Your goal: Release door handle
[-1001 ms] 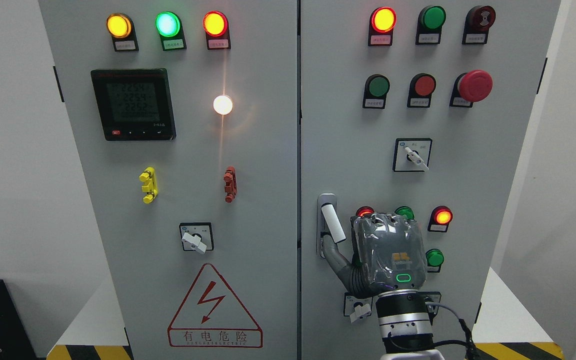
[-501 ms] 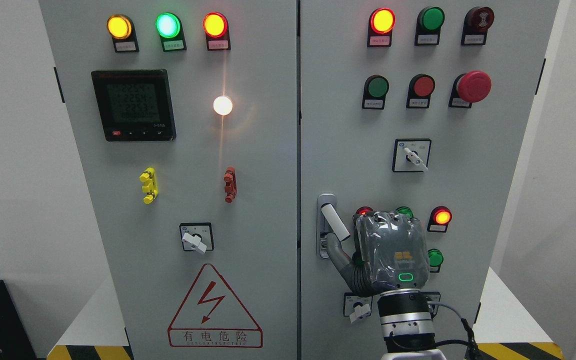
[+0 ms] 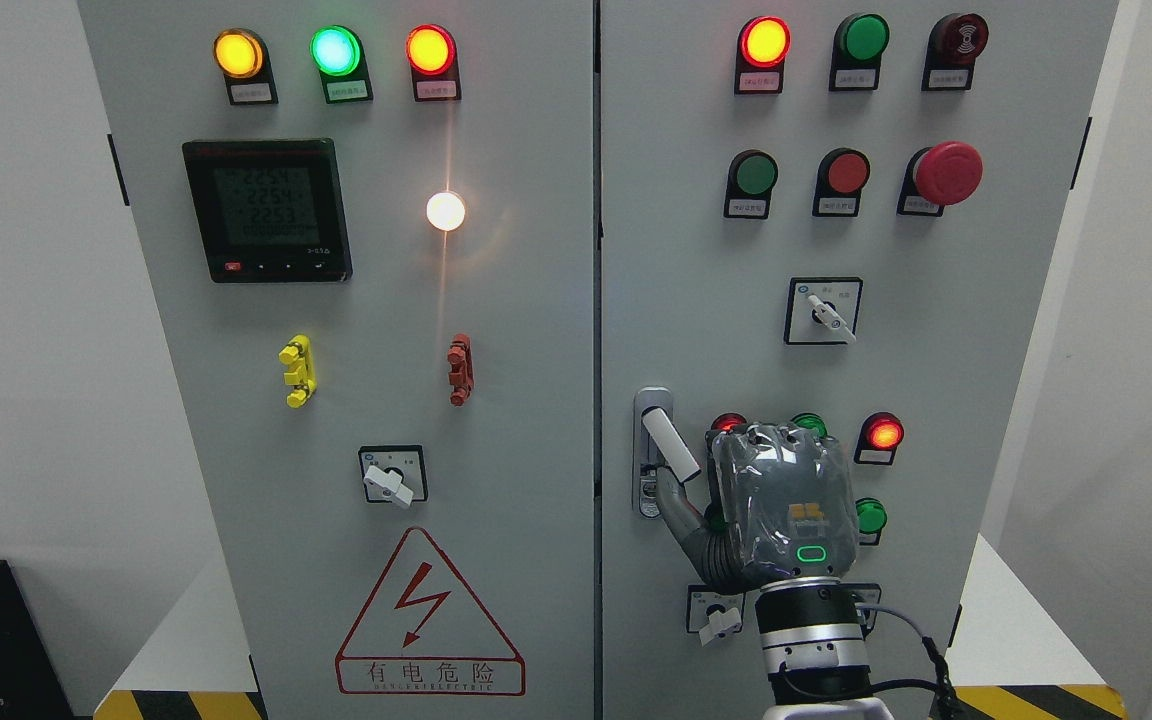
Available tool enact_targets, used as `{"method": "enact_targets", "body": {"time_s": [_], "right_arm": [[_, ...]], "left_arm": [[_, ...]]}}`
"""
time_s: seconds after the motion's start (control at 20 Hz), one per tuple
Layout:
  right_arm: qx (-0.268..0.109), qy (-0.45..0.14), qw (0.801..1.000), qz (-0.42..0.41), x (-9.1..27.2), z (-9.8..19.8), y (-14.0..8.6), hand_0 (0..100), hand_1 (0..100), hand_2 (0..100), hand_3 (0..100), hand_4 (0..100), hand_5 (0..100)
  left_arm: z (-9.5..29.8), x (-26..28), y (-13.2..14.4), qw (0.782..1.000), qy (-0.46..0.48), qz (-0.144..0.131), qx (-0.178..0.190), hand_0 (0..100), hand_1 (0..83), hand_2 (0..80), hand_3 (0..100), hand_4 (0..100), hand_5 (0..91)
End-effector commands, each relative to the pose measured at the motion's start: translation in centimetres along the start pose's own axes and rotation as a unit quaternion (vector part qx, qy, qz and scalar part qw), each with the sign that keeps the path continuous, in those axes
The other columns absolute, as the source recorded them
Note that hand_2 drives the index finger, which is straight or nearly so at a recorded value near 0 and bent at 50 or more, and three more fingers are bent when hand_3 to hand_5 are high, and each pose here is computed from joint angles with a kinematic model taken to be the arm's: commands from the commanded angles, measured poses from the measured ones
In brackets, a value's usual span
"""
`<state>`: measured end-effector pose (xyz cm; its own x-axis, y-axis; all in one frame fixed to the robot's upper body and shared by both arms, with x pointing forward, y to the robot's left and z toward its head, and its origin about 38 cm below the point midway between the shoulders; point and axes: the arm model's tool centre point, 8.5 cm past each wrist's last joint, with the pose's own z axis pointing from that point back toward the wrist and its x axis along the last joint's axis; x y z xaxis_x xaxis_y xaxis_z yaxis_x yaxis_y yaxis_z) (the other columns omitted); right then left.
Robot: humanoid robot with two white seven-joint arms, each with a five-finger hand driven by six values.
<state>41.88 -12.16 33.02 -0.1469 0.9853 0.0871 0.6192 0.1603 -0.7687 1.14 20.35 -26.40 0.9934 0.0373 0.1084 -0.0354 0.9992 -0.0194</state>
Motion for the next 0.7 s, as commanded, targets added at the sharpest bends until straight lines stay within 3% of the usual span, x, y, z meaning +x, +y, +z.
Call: {"method": "enact_targets", "body": {"time_s": [0.0,0.65], "right_arm": [[0.000,0.000,1.000,0.000,-0.01,0.01,0.01,48,51,92,100,100,100],[-0.005,0.004,1.000,0.001,-0.11,-0.04,-0.15,51,49,92,100,100,100]], "left_arm": [[-0.01,0.68,0.11,1.000,0.002,-0.002,0.002,12,55.6,0.0,0,0,0.0],[-0.01,0.68,0.11,1.000,0.002,-0.002,0.002,12,55.6,0.0,0,0,0.0]]}}
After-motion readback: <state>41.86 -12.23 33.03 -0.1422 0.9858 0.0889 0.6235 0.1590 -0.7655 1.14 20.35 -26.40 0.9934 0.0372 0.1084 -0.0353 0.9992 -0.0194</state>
